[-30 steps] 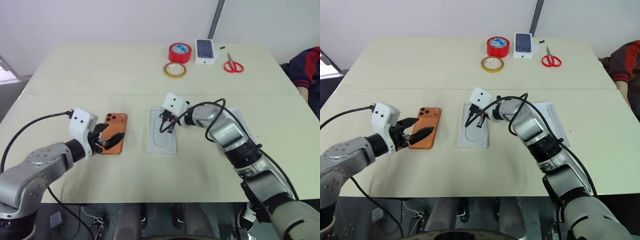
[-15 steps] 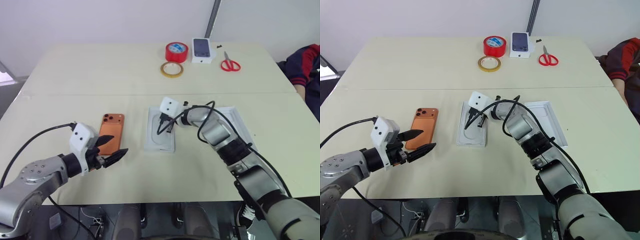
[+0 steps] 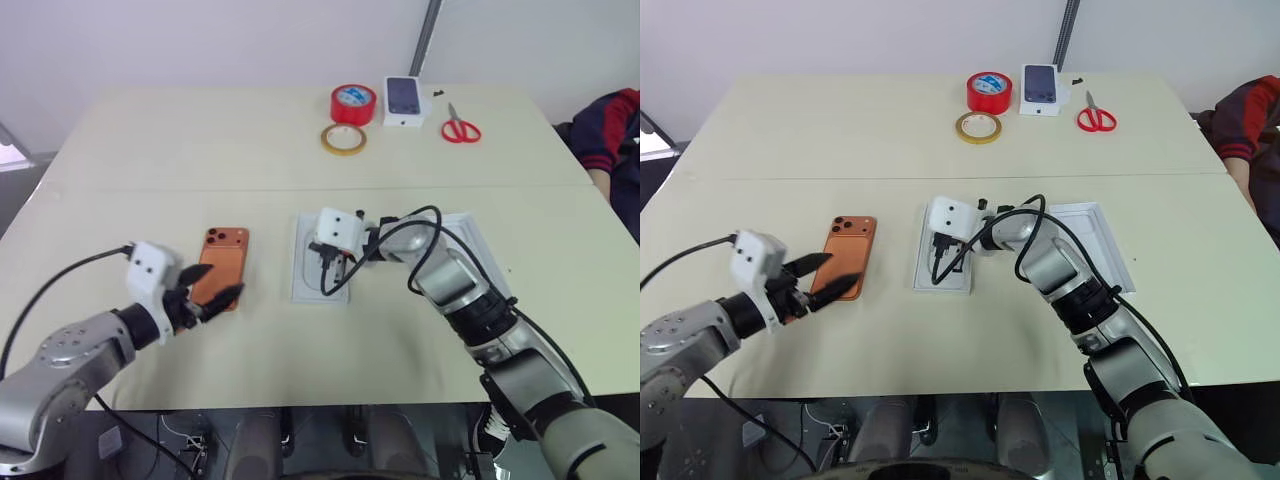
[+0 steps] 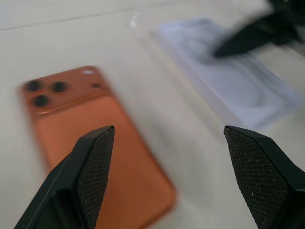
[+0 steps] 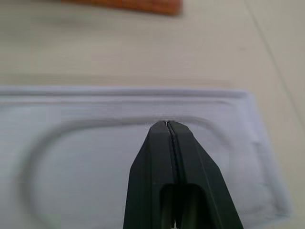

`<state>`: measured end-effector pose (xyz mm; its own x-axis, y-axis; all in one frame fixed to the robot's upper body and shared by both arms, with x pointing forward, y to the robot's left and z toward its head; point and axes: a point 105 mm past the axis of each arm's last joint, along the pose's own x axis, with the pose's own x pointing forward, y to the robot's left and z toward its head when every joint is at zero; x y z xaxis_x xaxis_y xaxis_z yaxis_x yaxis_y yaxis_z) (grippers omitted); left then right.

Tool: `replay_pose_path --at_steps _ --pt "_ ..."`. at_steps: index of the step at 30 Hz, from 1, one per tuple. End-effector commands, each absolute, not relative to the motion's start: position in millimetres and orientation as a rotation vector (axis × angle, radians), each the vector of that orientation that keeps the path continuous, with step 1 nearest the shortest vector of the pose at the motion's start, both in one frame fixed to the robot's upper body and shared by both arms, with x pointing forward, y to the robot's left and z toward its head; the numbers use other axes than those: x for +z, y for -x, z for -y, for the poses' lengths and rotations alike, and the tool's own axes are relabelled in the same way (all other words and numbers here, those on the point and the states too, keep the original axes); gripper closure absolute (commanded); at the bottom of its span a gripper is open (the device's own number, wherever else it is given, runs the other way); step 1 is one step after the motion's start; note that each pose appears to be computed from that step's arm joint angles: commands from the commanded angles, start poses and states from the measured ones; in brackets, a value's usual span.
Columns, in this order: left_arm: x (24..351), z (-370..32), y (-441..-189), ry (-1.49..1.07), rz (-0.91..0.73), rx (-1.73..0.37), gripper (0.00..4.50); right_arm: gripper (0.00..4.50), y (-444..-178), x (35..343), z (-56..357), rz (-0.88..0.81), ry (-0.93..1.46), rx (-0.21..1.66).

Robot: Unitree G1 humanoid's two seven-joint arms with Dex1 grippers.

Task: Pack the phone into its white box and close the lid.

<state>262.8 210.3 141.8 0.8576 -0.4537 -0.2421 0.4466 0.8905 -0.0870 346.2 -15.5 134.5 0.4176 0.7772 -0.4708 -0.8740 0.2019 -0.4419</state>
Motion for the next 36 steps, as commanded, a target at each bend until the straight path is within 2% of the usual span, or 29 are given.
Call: replay_pose_path --at_steps 1,6,16,26,36 --pt "143 -248 -274 0.088 -0.289 -0.27 0.05 4.5 -340 165 -10 -0.06 0.626 1.167" --pt "128 -271 -285 0.185 -0.42 -0.124 0.05 4.5 -333 161 -45 -0.086 0.595 1.178" --pt "102 -246 -285 0.274 -0.653 -0.231 0.05 4.5 -334 119 -76 -0.207 0.789 1.196" --pt "95 -206 -273 0.317 -0.726 -0.384 0.05 4.5 -327 118 -91 -0.173 0.81 1.249" --pt "102 -184 -274 0.427 -0.697 -0.471 0.05 4.5 -324 115 -89 -0.164 0.826 1.267"
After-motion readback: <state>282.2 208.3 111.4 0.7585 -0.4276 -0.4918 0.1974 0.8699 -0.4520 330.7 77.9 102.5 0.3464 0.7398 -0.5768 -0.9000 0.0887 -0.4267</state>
